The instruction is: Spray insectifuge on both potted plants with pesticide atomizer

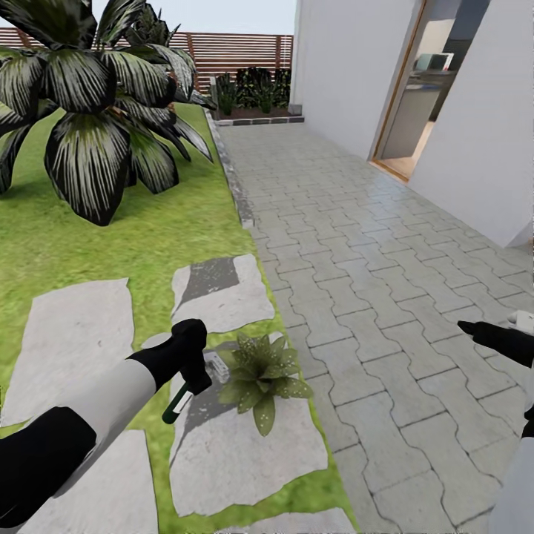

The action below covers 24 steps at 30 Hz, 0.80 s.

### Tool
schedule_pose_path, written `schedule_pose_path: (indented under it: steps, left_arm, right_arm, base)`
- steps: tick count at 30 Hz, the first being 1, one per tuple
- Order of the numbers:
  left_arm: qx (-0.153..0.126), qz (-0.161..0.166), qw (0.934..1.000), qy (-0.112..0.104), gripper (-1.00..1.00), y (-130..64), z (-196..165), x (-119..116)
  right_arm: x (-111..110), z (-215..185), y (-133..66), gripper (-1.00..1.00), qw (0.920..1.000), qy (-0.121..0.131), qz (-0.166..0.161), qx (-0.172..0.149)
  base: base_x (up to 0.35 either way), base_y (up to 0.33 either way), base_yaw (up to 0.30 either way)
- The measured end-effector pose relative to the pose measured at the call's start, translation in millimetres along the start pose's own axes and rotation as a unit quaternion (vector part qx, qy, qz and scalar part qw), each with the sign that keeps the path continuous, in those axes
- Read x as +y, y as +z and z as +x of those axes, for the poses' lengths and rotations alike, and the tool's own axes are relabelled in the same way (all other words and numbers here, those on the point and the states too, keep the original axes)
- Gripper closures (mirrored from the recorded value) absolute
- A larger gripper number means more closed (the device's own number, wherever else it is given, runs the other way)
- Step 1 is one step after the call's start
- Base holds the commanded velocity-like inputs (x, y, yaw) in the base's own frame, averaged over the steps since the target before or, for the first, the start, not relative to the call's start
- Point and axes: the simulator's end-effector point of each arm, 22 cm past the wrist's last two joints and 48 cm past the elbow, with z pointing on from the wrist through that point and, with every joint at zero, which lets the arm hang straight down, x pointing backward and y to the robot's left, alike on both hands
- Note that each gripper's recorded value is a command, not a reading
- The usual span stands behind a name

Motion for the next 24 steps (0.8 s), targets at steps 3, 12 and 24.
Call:
schedule_pose_path:
  steps: [3, 12, 24]
  left_arm:
    - [0.000, 0.000, 1.0000, -0.001, 1.00, 0.1, 0.4, 0.4]
    - [0.000, 0.001, 1.0000, -0.002, 1.00, 0.1, 1.2, 1.3]
    - [0.002, -0.001, 1.0000, -0.001, 1.00, 0.3, 1.9, 1.6]
  right_arm:
    - [0.0, 0.0, 0.1, -1.00, 1.0000, 0.000, 0.000, 0.000]
    - [-0.1, 0.2, 0.1, -1.00, 1.0000, 0.000, 0.000, 0.000]
    - [0.0, 0.1, 0.0, -1.00, 1.0000, 0.000, 0.000, 0.000]
  base:
    - [-0.079, 0.105, -0.005]
    - [-0.102, 0.146, -0.125]
    - [-0.007, 0.322, -0.256]
